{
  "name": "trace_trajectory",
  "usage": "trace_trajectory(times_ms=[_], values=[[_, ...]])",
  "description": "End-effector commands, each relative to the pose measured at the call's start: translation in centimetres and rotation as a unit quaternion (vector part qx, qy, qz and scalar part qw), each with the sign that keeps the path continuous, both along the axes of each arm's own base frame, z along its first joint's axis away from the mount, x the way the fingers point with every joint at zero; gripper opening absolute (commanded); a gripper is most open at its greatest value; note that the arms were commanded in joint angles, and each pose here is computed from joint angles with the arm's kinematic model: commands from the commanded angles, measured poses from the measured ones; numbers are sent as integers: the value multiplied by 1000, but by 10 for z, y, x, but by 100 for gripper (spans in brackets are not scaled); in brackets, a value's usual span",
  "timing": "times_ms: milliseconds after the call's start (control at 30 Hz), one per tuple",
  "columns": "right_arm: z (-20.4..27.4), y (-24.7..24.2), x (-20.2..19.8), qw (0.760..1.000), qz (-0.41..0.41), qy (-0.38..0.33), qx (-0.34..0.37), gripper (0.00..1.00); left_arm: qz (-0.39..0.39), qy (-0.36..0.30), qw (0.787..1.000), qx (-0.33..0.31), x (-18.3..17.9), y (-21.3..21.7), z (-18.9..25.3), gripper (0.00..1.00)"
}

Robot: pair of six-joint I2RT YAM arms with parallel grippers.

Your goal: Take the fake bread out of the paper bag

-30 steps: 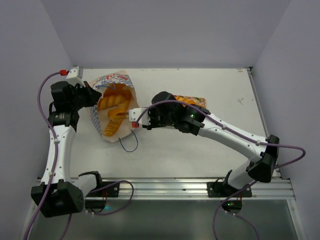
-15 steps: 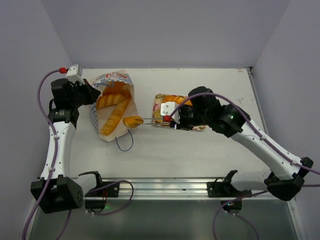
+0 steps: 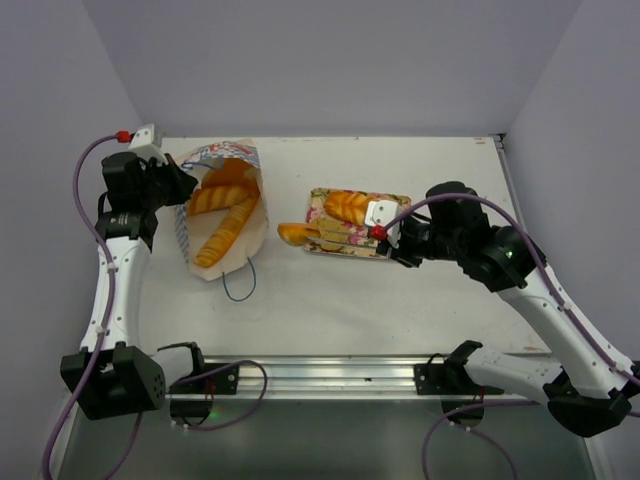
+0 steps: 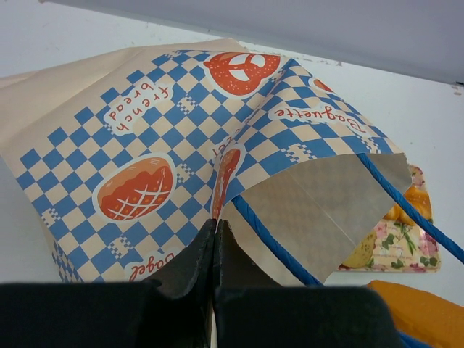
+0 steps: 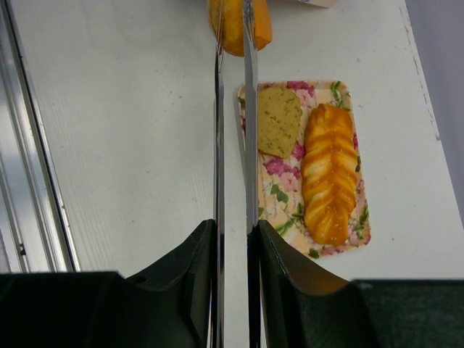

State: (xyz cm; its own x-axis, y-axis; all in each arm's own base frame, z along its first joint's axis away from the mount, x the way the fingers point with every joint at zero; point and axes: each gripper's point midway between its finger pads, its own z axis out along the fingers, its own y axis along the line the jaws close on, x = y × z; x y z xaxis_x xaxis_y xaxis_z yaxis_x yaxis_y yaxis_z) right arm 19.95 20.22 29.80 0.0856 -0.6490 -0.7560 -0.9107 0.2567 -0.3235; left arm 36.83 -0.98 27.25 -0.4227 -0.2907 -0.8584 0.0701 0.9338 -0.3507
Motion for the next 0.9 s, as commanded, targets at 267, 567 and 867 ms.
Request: trace_trajectory(times_ms=[267,567,867], values=[[-21,-51,46,988,-141,61,30,0,-1,-26,1000,-2,0,0,19,0],[-41,-84,48,957,-181,199,112,0,-12,-35,999,-2,-9,-5,16,0],[-55,-101,31,929,-225,263,135,0,-25,-39,999,-9,-12,-11,13,0]])
